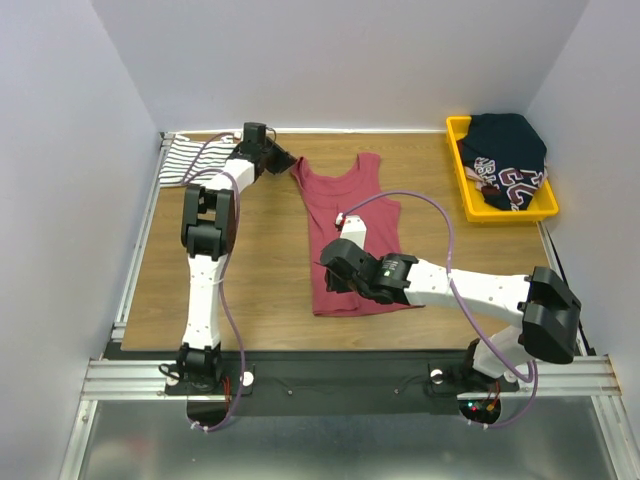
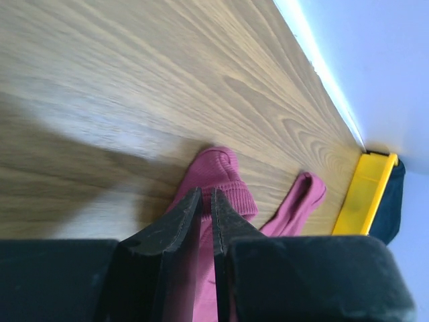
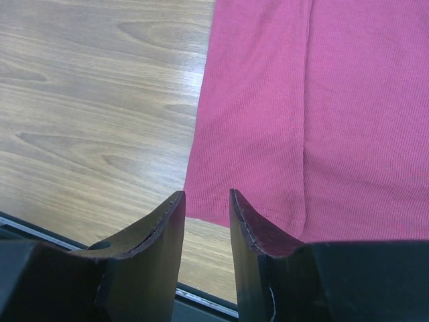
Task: Fold and stack the tank tops
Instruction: Fold the tank top
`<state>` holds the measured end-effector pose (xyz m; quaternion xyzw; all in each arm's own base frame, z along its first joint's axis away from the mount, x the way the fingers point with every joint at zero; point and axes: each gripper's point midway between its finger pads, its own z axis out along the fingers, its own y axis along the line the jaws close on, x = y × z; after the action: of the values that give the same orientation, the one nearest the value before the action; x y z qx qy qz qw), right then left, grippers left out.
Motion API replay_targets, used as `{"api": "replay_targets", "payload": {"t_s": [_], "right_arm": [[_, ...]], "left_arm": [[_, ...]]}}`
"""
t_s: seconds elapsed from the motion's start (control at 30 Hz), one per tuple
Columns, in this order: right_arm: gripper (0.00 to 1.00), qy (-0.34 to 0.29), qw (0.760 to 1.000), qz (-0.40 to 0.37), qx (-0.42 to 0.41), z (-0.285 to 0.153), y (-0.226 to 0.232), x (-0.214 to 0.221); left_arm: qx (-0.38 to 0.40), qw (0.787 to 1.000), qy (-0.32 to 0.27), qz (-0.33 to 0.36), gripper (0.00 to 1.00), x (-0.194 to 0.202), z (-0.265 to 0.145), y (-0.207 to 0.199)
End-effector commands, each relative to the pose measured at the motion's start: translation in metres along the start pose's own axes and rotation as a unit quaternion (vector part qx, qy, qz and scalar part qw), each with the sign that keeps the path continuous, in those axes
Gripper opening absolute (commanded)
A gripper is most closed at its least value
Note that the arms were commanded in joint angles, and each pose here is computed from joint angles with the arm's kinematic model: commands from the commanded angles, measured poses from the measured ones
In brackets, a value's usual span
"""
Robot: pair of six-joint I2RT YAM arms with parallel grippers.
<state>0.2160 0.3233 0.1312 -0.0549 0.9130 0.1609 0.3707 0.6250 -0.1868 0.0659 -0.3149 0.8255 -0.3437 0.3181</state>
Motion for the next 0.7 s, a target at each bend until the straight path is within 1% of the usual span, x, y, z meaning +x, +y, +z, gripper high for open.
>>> {"api": "replay_targets", "payload": {"t_s": [0.0,0.13,0.3,0.47,0.67], "right_arm": [[0.38,-0.024,1.0,0.011,-0.009,0.001,0.007,-0.015],[0.38,-0.022,1.0,0.011,-0.004,0.002,0.002,-0.012],[0.38,-0.026,1.0,0.016,0.002,0.001,-0.004,-0.012],[0.38,-0.029,0.999,0.02,0.007,0.001,-0.008,-0.013],[0.38,-0.036,0.999,0.022,0.014,0.001,-0.012,-0.017]], "left_arm": [[0.06,0.998,-0.002,0.014,0.23,-0.003,0.0,-0.039],[0.078,0.997,0.016,0.009,0.23,0.012,0.009,-0.047],[0.107,0.994,0.02,0.002,0.22,0.018,0.008,-0.064],[0.124,0.992,0.009,-0.012,0.22,0.015,-0.002,-0.078],[0.145,0.989,-0.017,-0.02,0.18,0.006,-0.018,-0.092]]}}
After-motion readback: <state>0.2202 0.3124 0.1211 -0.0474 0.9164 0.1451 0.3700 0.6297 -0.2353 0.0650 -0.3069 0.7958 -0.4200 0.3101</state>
